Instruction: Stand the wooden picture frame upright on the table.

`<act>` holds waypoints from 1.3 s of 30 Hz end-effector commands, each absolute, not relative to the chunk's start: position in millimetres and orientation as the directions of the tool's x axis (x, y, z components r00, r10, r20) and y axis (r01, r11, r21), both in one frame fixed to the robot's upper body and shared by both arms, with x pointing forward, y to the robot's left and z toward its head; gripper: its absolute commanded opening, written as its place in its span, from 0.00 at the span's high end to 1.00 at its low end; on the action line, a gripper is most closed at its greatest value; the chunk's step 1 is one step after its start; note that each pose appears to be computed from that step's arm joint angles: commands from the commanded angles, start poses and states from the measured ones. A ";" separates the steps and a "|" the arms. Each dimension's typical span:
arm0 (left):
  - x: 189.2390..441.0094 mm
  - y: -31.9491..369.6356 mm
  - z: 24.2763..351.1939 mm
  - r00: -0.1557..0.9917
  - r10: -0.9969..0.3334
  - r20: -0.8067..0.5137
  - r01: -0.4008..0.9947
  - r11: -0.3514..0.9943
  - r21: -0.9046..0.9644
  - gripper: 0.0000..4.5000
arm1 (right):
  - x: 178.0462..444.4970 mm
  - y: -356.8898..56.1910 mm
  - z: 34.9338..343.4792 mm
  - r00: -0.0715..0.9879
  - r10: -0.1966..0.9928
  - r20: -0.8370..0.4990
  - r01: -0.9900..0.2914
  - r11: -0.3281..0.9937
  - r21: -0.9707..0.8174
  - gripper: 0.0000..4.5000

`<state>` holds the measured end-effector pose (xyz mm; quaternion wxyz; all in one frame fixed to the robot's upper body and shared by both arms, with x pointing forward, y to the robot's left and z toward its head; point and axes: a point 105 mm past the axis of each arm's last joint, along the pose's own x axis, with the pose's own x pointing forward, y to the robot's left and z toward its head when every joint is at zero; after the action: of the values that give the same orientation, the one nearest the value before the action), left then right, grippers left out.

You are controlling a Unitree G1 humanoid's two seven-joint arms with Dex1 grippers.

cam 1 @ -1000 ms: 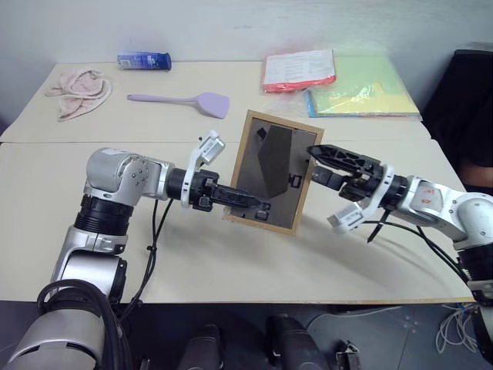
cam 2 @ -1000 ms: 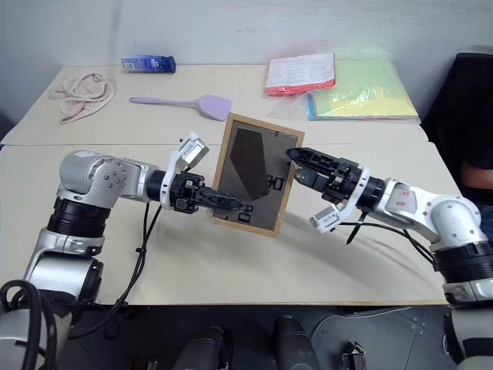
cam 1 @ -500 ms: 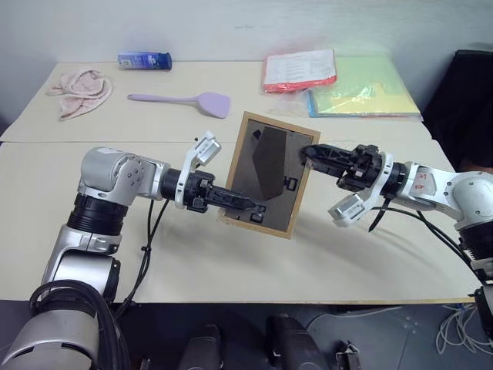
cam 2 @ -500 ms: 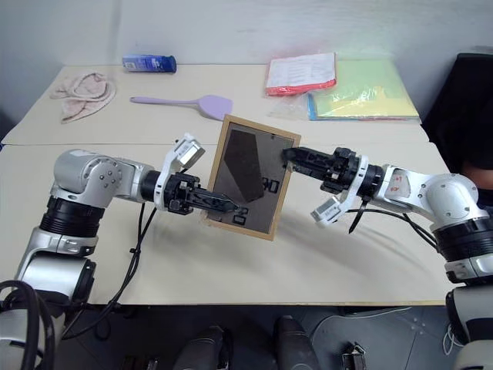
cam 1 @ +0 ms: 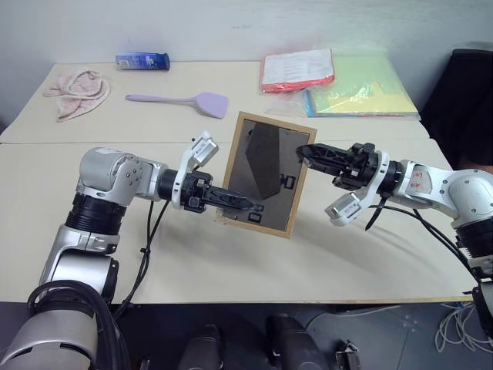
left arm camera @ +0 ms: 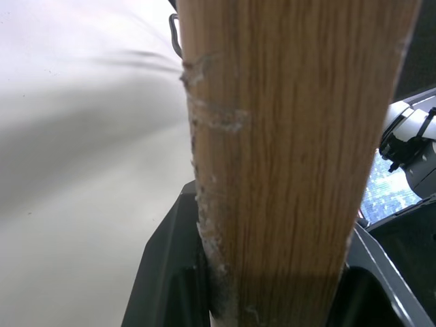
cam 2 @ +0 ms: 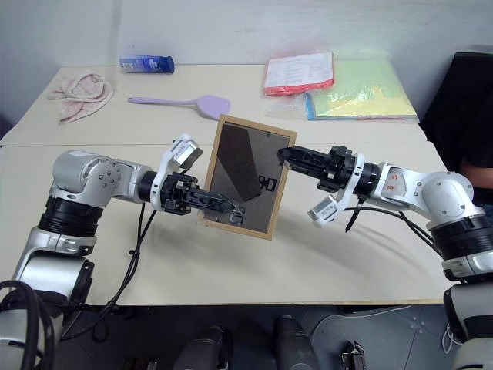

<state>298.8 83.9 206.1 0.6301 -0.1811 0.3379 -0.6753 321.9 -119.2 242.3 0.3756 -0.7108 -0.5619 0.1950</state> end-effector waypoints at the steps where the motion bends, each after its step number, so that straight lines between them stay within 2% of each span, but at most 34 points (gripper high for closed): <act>1: 297.2 75.5 223.6 -0.162 -0.971 -0.174 0.790 -0.022 -0.613 0.72 | 308.1 -101.2 239.1 0.192 0.975 0.110 0.647 -0.041 -0.762 0.74; 2: 298.5 77.4 223.0 -0.149 -0.973 -0.178 0.794 -0.011 -0.608 0.72 | 308.4 -101.8 239.3 0.194 0.974 0.113 0.644 -0.040 -0.764 0.74; 3: 299.9 81.3 222.3 -0.132 -0.973 -0.187 0.799 0.007 -0.601 0.56 | 308.6 -102.5 240.2 0.195 0.973 0.122 0.639 -0.032 -0.768 0.74; 10: 299.7 132.5 246.7 0.008 -0.987 -0.163 0.856 0.091 -0.510 0.08 | 312.0 -111.7 247.8 0.220 0.960 0.171 0.588 0.010 -0.809 0.74; 12: 298.7 147.1 255.4 0.066 -0.987 -0.145 0.856 0.130 -0.499 0.00 | 312.2 -114.7 249.3 0.226 0.957 0.180 0.575 0.019 -0.818 0.74; 14: 288.6 164.1 258.6 0.099 -0.983 -0.153 0.863 0.161 -0.479 0.00 | 315.8 -119.0 249.4 0.249 0.950 0.191 0.532 0.031 -0.846 0.74; 18: 257.8 188.6 252.5 0.136 -0.965 -0.226 0.900 0.216 -0.379 0.00 | 321.6 -126.3 238.7 0.286 0.939 0.190 0.265 0.113 -0.958 0.74; 20: 250.2 192.7 252.2 0.149 -0.960 -0.237 0.911 0.227 -0.343 0.00 | 329.1 -124.7 224.6 0.371 0.916 0.153 0.021 0.156 -0.988 0.74; 21: 248.0 194.5 252.3 0.163 -0.957 -0.240 0.920 0.235 -0.313 0.00 | 335.7 -123.3 223.7 0.437 0.886 0.155 -0.168 0.250 -0.954 0.74; 22: 246.9 195.5 252.5 0.177 -0.955 -0.237 0.927 0.243 -0.286 0.00 | 338.6 -121.8 220.9 0.465 0.874 0.139 -0.371 0.335 -0.866 0.74; 23: 246.5 196.0 252.8 0.190 -0.954 -0.232 0.931 0.250 -0.268 0.00 | 337.3 -119.1 220.8 0.456 0.880 0.131 -0.517 0.382 -0.767 0.74; 24: 247.0 196.1 252.8 0.204 -0.952 -0.227 0.935 0.258 -0.244 0.00 | 335.9 -116.3 221.3 0.440 0.890 0.123 -0.638 0.406 -0.655 0.74; 25: 247.3 195.9 252.6 0.212 -0.952 -0.223 0.937 0.263 -0.231 0.00 | 335.0 -115.3 222.9 0.429 0.896 0.118 -0.695 0.410 -0.590 0.74; 27: 249.1 192.3 248.3 0.230 -0.946 -0.230 0.944 0.274 -0.184 0.00 | 337.9 -110.2 222.7 0.418 0.901 0.120 -0.843 0.433 -0.319 0.74; 29: 250.4 188.2 243.7 0.236 -0.942 -0.238 0.948 0.277 -0.157 0.00 | 337.2 -102.6 217.6 0.383 0.916 0.119 -0.904 0.398 -0.155 0.74; 31: 251.7 186.4 240.4 0.240 -0.940 -0.244 0.949 0.280 -0.145 0.00 | 338.2 -97.8 207.7 0.367 0.925 0.100 -0.923 0.375 -0.081 0.74; 34: 255.0 185.5 237.7 0.246 -0.938 -0.245 0.948 0.286 -0.141 0.00 | 347.9 -95.5 192.4 0.403 0.911 0.091 -0.915 0.399 0.057 0.74; 36: 257.3 184.5 236.5 0.249 -0.937 -0.246 0.948 0.288 -0.138 0.00 | 352.1 -93.5 184.3 0.420 0.902 0.097 -0.904 0.408 0.124 0.74; 39: 258.9 180.4 235.7 0.233 -0.939 -0.253 0.953 0.272 -0.135 0.00 | 345.9 -84.8 151.2 0.401 0.915 0.031 -0.910 0.395 0.124 0.74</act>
<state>258.3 182.7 228.3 0.7854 0.0085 0.1587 -0.5983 350.0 -85.9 151.5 0.8392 0.0751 0.0359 0.5374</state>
